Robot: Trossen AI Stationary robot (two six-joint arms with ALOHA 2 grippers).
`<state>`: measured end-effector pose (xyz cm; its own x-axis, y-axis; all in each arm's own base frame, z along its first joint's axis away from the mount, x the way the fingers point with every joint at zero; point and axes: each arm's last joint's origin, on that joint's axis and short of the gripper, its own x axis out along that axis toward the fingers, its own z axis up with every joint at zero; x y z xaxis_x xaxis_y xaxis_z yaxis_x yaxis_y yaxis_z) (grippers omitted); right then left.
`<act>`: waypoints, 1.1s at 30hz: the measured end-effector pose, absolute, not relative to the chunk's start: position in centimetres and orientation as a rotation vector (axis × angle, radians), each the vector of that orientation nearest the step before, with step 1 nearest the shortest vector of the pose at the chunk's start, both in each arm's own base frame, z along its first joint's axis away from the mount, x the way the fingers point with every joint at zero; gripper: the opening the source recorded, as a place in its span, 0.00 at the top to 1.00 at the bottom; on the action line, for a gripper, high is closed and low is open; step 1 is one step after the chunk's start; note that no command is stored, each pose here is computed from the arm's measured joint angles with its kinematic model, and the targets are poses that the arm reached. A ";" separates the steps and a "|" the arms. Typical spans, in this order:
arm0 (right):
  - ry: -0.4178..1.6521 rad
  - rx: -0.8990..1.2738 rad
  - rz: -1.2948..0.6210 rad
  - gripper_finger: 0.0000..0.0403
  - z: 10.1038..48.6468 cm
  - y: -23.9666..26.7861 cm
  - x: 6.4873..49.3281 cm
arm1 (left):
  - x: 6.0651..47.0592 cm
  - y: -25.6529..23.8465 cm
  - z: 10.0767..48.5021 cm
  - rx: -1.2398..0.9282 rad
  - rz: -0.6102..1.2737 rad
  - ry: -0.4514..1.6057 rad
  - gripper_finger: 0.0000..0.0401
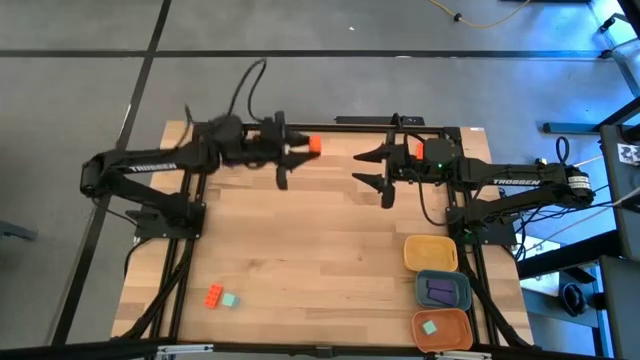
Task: Sort & place blocks by color
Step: Put the top left orange game piece into the yellow bin
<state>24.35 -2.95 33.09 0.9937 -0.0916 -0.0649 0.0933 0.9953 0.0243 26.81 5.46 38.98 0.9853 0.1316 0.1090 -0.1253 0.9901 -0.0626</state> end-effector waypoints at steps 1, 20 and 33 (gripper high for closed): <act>0.064 0.034 -0.076 0.44 33.1 -2.9 24.4 | 27.0 4.9 38.5 -0.062 0.128 -0.142 0.68; 0.103 0.203 -0.075 0.43 34.4 -1.5 28.8 | 26.9 3.0 33.1 -0.157 0.023 -0.263 0.66; 0.196 0.244 -0.050 0.27 35.5 -2.0 33.3 | 26.8 3.0 33.1 -0.151 0.025 -0.263 0.66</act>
